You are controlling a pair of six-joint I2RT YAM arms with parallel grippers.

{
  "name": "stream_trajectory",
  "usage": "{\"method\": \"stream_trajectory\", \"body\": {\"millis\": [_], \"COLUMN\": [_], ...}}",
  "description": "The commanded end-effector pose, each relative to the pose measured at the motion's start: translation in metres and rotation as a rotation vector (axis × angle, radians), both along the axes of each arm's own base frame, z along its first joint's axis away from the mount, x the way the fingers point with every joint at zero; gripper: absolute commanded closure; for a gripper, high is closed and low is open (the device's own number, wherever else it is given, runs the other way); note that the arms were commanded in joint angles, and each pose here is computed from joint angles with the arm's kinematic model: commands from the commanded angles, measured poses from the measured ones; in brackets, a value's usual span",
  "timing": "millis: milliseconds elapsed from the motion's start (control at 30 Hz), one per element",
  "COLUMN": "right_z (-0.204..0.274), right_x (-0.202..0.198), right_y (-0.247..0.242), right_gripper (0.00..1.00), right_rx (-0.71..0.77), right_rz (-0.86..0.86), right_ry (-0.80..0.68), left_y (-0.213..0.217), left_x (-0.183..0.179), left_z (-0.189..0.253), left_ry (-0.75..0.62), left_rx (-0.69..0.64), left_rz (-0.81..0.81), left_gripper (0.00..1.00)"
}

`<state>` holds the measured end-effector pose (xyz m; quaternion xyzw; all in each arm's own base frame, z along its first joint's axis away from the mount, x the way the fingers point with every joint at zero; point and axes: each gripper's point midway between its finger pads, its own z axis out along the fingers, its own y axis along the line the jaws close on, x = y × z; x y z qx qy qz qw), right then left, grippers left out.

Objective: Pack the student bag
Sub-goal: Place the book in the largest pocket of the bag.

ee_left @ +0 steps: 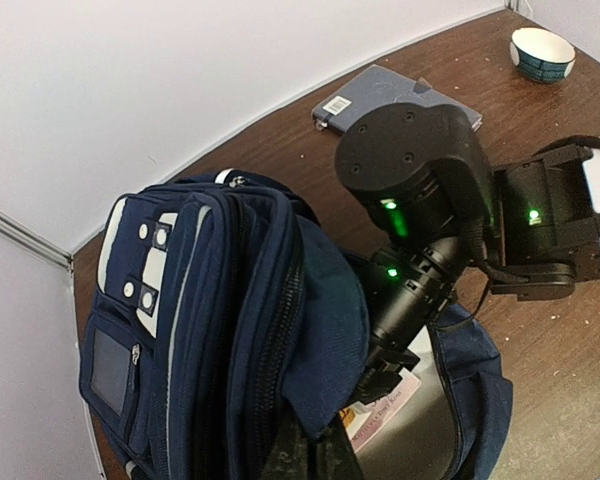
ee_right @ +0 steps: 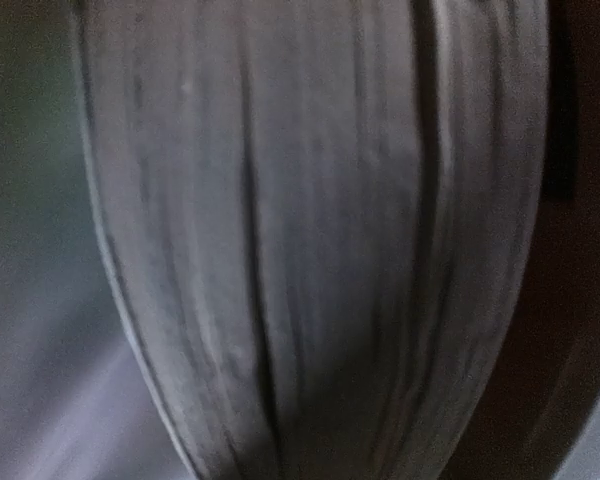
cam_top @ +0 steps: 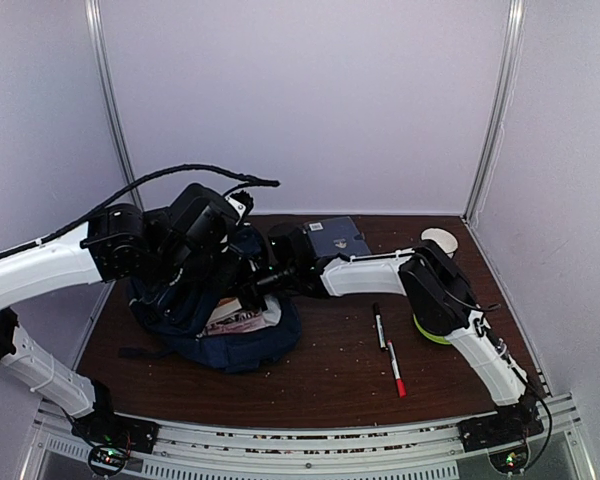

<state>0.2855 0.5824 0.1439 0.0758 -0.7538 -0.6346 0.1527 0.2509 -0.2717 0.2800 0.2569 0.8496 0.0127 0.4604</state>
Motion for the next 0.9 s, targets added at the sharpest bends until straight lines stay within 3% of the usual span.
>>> {"method": "stream_trajectory", "body": {"millis": [0, 100, 300, 433, 700, 867], "right_z": [0.015, 0.022, 0.028, 0.030, 0.038, 0.027], "right_x": [0.021, 0.032, 0.035, 0.028, 0.011, 0.003], "right_y": [0.007, 0.006, 0.000, -0.010, -0.032, -0.046], "right_gripper": [0.99, 0.93, 0.69, 0.60, 0.49, 0.44], "right_rx": [0.038, 0.048, 0.059, 0.041, -0.023, -0.152], "right_rz": [-0.059, -0.093, -0.108, -0.121, -0.144, -0.158], "right_ry": [-0.088, -0.108, -0.106, -0.073, -0.072, -0.139], "left_y": [-0.037, -0.040, -0.032, -0.020, -0.003, 0.002], "left_x": [-0.004, -0.004, 0.000, 0.003, 0.008, 0.006], "left_z": [0.056, 0.052, 0.042, 0.043, 0.023, 0.019], "left_ry": [-0.109, -0.106, -0.115, -0.118, -0.083, -0.075], "left_rx": [-0.211, -0.196, -0.151, -0.143, -0.135, -0.135], "left_rz": [-0.078, -0.085, -0.040, 0.031, 0.113, 0.121], "left_gripper": [1.00, 1.00, 1.00, 1.00, 1.00, 1.00]}}
